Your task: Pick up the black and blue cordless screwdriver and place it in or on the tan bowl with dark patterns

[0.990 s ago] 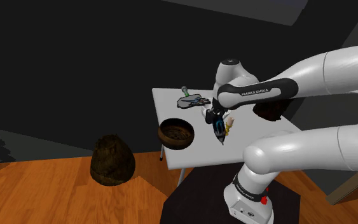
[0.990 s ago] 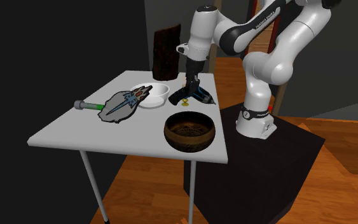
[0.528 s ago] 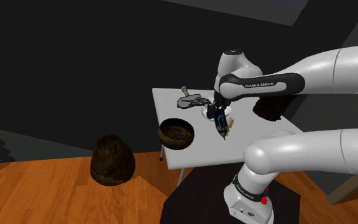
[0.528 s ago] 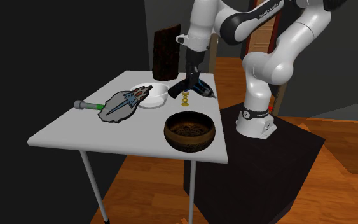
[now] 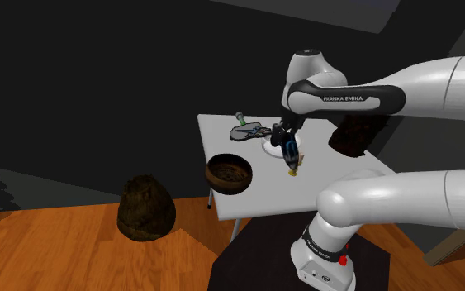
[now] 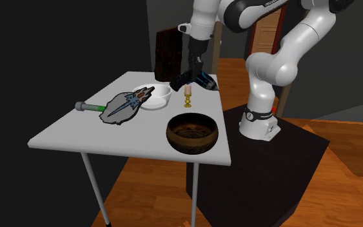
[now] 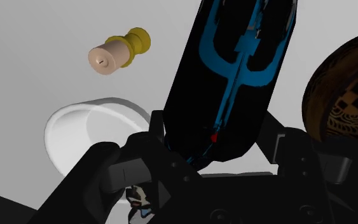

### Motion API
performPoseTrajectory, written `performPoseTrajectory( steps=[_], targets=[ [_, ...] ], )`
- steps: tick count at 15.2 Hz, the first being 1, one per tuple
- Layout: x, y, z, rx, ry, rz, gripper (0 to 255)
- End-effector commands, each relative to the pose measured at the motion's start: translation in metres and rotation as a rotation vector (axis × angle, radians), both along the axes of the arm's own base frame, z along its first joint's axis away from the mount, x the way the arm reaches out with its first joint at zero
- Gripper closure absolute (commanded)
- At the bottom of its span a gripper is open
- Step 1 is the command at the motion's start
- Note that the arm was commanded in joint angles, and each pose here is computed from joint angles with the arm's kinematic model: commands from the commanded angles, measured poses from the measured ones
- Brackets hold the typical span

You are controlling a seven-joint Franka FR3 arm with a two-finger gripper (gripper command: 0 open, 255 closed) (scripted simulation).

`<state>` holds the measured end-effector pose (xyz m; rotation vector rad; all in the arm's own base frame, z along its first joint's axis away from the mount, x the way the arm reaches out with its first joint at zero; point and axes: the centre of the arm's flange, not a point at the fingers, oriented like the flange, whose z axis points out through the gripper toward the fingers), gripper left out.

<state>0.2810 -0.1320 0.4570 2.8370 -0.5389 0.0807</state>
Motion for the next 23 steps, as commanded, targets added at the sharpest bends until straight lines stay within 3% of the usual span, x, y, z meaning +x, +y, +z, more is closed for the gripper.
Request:
performPoseTrajectory(
  steps=[1, 6, 23],
  targets=[
    [-0.002, 0.001, 0.011, 0.0, 0.0, 0.0, 255],
    [-0.002, 0.001, 0.034, 0.0, 0.0, 0.0, 255],
    [0.131, 0.176, 0.089, 0.0, 0.0, 0.0, 255]
  ],
)
